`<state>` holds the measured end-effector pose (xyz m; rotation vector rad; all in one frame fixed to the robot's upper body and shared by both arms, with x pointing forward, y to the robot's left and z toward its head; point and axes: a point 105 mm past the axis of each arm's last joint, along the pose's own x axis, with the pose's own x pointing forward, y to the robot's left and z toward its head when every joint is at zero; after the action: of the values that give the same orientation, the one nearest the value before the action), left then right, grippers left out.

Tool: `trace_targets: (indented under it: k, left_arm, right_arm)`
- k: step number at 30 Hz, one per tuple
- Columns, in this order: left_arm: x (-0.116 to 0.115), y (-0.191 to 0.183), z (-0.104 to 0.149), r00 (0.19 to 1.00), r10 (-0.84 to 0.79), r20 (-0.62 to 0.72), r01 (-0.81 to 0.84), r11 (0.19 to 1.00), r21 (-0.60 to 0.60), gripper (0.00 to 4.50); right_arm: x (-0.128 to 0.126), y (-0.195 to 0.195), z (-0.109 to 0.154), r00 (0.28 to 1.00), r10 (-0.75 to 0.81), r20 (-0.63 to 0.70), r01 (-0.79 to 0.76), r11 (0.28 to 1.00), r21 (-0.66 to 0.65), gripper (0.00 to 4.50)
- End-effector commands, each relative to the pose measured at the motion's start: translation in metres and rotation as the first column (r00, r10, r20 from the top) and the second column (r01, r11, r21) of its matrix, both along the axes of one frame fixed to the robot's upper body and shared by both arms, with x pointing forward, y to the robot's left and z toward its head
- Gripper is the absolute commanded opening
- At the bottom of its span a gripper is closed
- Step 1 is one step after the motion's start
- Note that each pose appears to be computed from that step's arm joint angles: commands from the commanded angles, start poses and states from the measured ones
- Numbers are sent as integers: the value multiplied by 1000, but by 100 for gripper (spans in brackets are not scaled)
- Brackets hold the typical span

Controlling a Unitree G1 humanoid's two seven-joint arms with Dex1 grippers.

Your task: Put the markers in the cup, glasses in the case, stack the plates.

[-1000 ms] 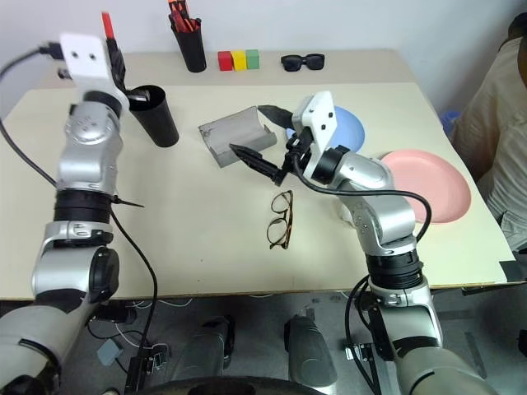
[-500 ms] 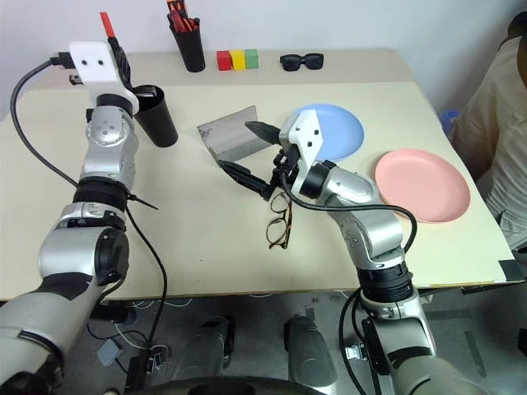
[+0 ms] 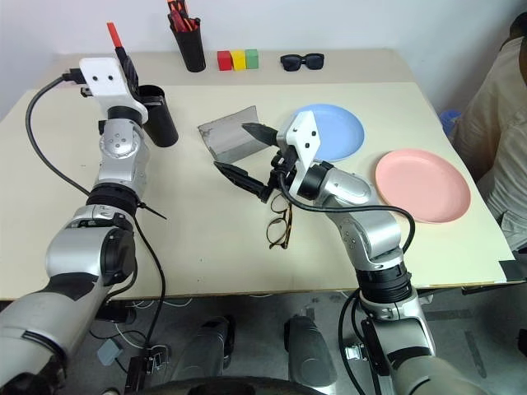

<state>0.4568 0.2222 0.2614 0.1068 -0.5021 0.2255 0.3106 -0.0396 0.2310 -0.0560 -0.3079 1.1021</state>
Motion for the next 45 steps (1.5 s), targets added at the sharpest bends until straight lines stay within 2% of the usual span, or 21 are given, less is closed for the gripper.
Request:
trace_targets:
  k: [1, 8, 15, 21, 24, 27, 28, 30, 33, 35, 38, 41, 45]
  left_arm:
    - [-3, -1, 22, 997, 10, 71, -11, 1000, 0, 3]
    - [-3, 1, 20, 997, 22, 73, -20, 999, -29, 3]
    - [-4, 6, 19, 996, 54, 72, -51, 998, -42, 344]
    - [-7, 13, 25, 993, 63, 104, -52, 992, -112, 344]
    - [-11, 30, 34, 985, 134, 108, -114, 978, -175, 344]
    - [-17, 66, 31, 960, 278, 24, -263, 929, -260, 428]
    - [-20, 77, 27, 949, 315, -13, -306, 909, -282, 440]
    - [-26, 96, 10, 914, 370, -167, -404, 865, -298, 440]
    - [-33, 98, -20, 867, 315, -385, -440, 847, -298, 440]
    - [-41, 91, -31, 849, 259, -461, -415, 866, -278, 440]
    - [-52, 82, -60, 774, 155, -613, -375, 894, -247, 440]
    - [-66, 79, -89, 658, 106, -745, -385, 898, -212, 440]
    - [-76, 80, -108, 542, 115, -832, -419, 896, -149, 440]
  right_arm:
    - [-11, 4, 14, 998, 34, 54, -35, 999, 24, 450]
    - [-11, 4, 15, 998, 35, 52, -36, 999, 21, 450]
    - [-12, 5, 15, 998, 41, 50, -42, 999, 19, 450]
    - [-12, 6, 15, 998, 44, 45, -45, 999, 20, 450]
    - [-13, 7, 15, 998, 43, 45, -44, 999, 22, 450]
    - [-13, 5, 15, 998, 33, 46, -34, 999, 21, 450]
    - [-13, 3, 15, 999, 28, 46, -29, 999, 19, 450]
    - [-12, -2, 15, 999, 15, 48, -16, 1000, 10, 450]
    - [-9, -9, 16, 998, -1, 56, 1, 1000, -9, 450]
    - [-8, -14, 17, 998, 0, 58, 2, 1000, -28, 450]
    - [-11, -24, 12, 998, 43, 47, -37, 993, -115, 450]
    - [-15, -38, 1, 997, 74, 18, -68, 974, -215, 450]
    - [-13, -50, -8, 998, 58, -1, -57, 963, -265, 450]
